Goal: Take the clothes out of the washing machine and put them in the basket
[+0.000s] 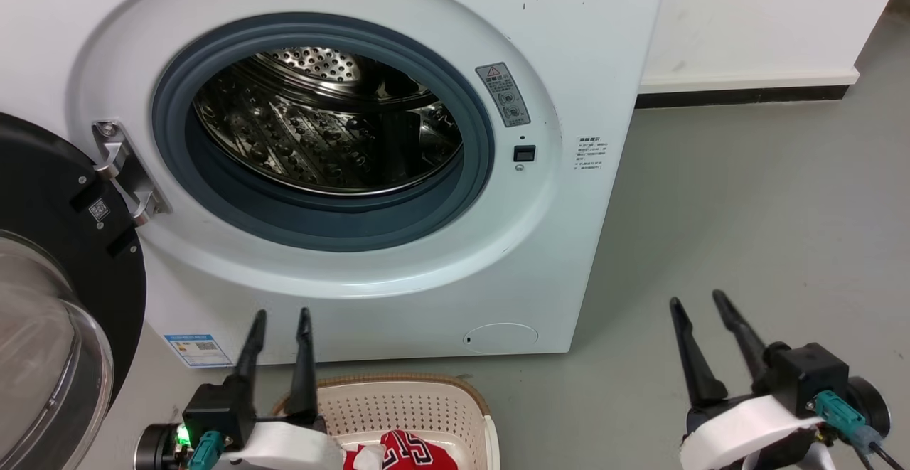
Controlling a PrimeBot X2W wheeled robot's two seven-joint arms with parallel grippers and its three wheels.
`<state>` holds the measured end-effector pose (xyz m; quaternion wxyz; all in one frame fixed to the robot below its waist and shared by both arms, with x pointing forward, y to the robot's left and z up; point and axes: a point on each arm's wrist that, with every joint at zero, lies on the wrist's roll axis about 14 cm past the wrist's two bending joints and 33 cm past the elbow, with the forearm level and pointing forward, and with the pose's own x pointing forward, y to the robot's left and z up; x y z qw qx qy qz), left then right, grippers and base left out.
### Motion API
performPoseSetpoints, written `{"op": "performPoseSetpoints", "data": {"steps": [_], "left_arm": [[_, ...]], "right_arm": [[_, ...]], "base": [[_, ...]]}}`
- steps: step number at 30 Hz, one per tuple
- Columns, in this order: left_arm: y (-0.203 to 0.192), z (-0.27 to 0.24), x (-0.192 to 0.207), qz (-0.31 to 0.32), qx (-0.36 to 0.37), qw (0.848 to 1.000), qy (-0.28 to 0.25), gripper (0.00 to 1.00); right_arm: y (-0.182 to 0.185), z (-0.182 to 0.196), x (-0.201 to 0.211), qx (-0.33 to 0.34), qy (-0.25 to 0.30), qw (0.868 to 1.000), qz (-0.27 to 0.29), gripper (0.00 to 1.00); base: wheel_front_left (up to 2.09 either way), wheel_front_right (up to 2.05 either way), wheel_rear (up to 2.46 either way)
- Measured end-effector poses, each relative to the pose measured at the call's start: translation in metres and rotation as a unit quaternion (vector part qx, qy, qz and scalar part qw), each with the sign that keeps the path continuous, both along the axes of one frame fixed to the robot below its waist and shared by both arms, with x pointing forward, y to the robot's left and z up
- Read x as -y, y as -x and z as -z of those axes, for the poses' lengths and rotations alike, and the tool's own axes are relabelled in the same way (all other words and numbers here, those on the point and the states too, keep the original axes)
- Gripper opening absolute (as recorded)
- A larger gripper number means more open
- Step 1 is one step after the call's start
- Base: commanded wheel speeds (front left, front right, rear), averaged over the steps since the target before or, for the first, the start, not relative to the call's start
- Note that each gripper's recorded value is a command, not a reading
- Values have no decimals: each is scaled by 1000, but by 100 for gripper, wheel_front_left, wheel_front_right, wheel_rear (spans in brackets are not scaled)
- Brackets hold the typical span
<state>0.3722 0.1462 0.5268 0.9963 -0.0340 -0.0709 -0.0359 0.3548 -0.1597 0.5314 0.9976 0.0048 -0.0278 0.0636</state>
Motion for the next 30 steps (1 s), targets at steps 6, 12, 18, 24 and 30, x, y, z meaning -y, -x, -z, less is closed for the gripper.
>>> {"op": "performPoseSetpoints", "data": {"steps": [6,12,18,24,30], "left_arm": [[1,16,-8,-10,-38,998,52,0],[0,22,-15,-16,-61,991,119,0],[-1,26,-20,-21,-75,982,172,0],[-3,29,-23,-23,-86,971,220,0],[-4,31,-27,-25,-95,959,267,0]], "right_arm": [[4,8,0,-15,-59,998,0,0],[2,14,6,-32,-131,991,6,0],[-1,15,9,-37,-186,982,9,0],[-3,18,13,-44,-236,971,13,0],[-7,17,15,-47,-283,958,15,0]], "base": [[0,0,0],[0,0,0],[0,0,0],[0,0,0],[0,0,0]]}}
